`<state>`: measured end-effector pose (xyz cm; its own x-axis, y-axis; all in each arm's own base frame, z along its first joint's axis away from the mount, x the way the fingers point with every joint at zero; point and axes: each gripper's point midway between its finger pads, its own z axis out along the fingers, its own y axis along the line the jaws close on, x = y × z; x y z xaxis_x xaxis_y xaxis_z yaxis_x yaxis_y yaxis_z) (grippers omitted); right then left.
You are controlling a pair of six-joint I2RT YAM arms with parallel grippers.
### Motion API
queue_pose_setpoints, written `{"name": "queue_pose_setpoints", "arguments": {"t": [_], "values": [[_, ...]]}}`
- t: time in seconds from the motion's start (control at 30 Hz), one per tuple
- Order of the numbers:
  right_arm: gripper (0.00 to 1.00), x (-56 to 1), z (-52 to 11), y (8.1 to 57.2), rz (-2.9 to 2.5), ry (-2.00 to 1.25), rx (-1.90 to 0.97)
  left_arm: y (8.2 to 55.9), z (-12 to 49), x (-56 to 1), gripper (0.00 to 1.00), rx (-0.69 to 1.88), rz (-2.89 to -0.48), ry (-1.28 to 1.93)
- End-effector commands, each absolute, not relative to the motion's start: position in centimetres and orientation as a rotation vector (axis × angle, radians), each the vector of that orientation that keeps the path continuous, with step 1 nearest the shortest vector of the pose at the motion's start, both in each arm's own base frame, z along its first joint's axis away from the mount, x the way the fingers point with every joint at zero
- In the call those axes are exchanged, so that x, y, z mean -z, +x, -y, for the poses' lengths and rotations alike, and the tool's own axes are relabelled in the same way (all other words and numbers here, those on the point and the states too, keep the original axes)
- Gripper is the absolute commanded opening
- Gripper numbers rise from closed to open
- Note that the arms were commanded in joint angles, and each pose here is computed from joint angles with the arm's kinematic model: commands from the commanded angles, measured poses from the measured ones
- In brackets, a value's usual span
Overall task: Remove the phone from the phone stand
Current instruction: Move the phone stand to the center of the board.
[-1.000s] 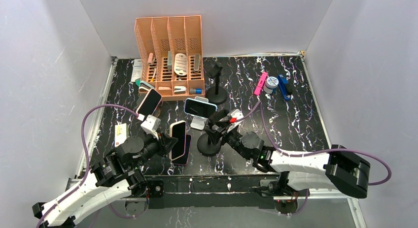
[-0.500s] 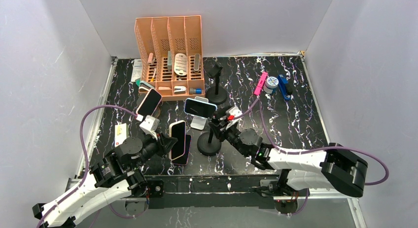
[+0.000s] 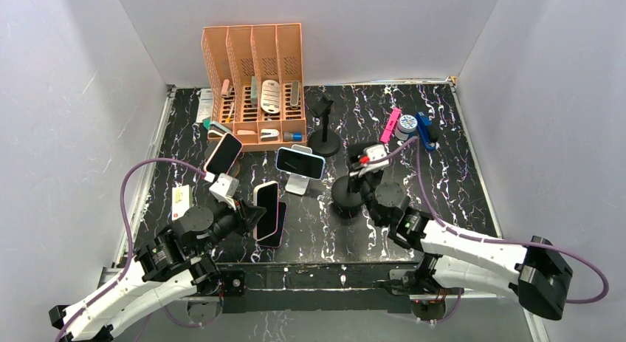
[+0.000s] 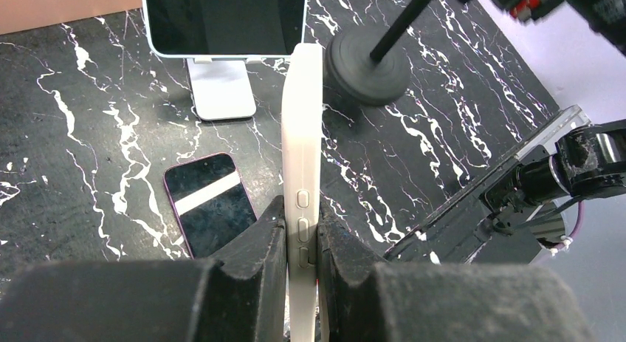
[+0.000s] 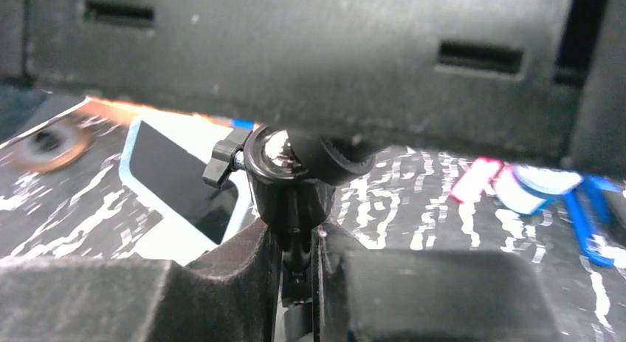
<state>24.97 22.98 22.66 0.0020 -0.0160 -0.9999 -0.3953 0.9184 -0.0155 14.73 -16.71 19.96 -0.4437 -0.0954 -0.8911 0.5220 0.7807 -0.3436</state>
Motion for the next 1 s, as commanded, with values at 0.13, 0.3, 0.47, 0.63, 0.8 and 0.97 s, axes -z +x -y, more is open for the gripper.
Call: {"name": "queue_pose_setpoints", "arguments": {"t": [0.13,0.3,0.47,0.63,0.8,0.97], "values": [[0.01,-31.2,-16.8,33.4,-1.322,0.040,-0.195,15.0,17.2,-22.0,0.00,0.787,-1.837,0.287],[0.01,-32.9,-17.0,38.6,-1.257,0.061,-0.138,14.9,17.2,-22.0,0.00,0.790,-1.839,0.289],[0.01,-32.2,-17.3,44.2,-1.243,0.052,-0.051,14.9,17.1,-22.2,0.00,0.802,-1.825,0.281],[0.01,-31.7,-17.6,49.4,-1.229,0.050,-0.018,14.9,17.2,-22.1,0.00,0.797,-1.831,0.290],[0.01,-30.3,-19.4,53.7,-1.228,0.016,-0.040,14.9,17.4,-21.9,0.00,0.793,-1.840,0.298],[0.01,-29.1,-21.4,56.7,-1.225,-0.002,-0.091,15.0,17.2,-22.0,0.00,0.787,-1.837,0.293]]}}
